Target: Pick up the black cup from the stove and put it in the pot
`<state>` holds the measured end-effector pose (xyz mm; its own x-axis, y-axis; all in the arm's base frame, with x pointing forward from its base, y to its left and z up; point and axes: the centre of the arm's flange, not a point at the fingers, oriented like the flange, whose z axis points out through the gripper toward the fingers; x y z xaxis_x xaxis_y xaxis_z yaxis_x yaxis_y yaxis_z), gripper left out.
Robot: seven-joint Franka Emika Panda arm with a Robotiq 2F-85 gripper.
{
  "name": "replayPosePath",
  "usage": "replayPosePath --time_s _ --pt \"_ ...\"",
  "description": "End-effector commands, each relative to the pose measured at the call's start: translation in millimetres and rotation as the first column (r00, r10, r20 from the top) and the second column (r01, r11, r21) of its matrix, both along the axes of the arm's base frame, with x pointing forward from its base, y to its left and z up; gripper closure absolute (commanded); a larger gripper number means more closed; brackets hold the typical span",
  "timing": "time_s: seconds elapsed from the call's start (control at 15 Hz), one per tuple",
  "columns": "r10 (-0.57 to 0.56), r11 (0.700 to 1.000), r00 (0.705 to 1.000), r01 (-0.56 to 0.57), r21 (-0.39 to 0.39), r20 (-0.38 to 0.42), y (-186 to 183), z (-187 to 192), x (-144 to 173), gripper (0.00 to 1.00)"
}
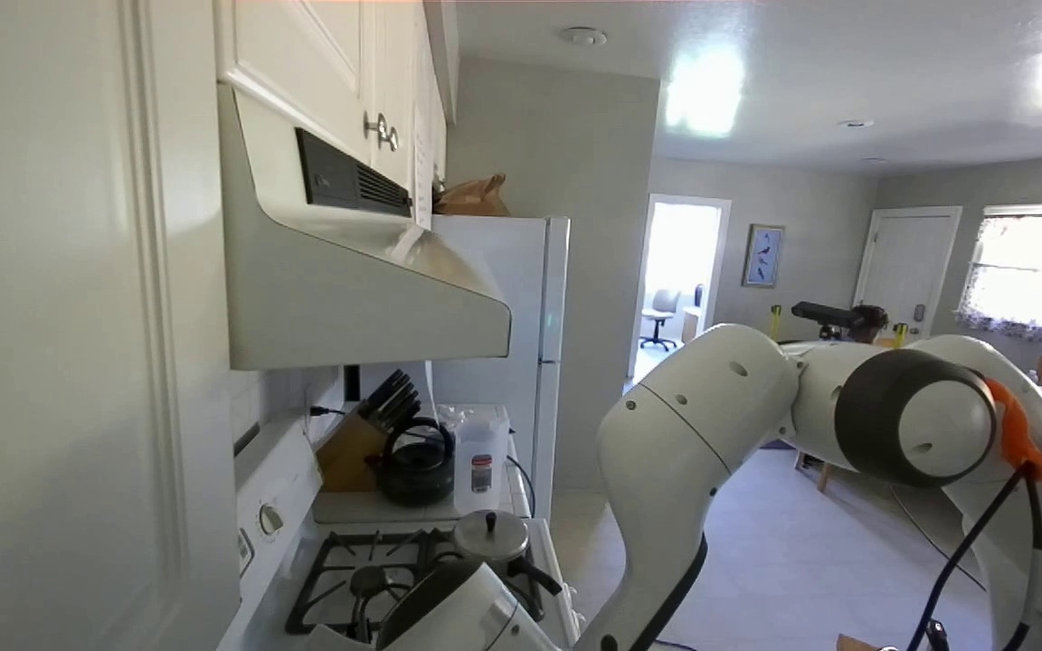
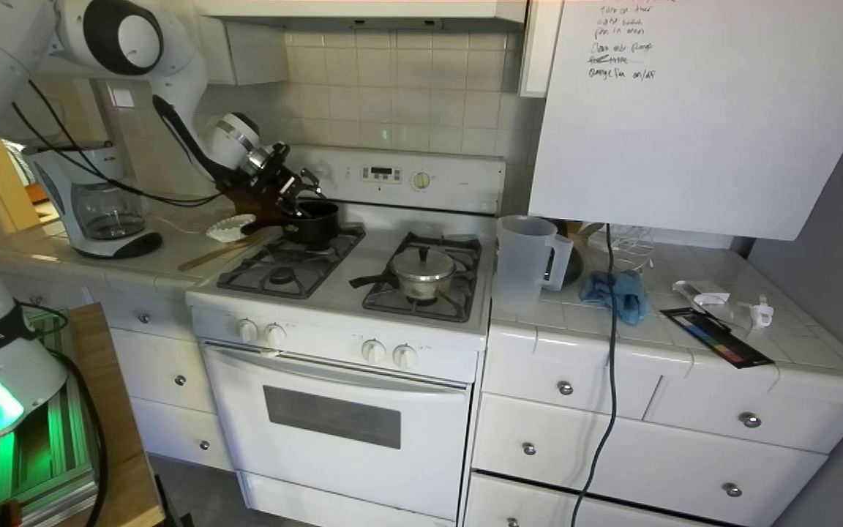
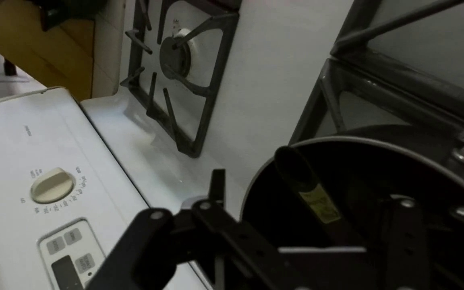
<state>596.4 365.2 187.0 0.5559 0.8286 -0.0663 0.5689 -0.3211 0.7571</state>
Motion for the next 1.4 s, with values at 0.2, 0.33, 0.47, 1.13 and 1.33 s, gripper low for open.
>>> replayPosePath --time_s 0.2,0.33,0.47,1.13,1.33 --pt "-0.225 0.939 0.973 0.200 0.280 0.058 -47 39 -32 0.00" --pt "-0.315 0.898 0.947 0.275 0.342 0.065 -71 39 -45 0.00" --pt "-0.403 0.850 0.913 0.344 0.400 0.071 -100 42 -57 0.00" --pt "-0.756 0.489 0.654 0.552 0.676 0.012 -215 70 -120 0.00" --pt "-0.790 0.362 0.611 0.534 0.764 -0.053 -243 81 -136 0.00"
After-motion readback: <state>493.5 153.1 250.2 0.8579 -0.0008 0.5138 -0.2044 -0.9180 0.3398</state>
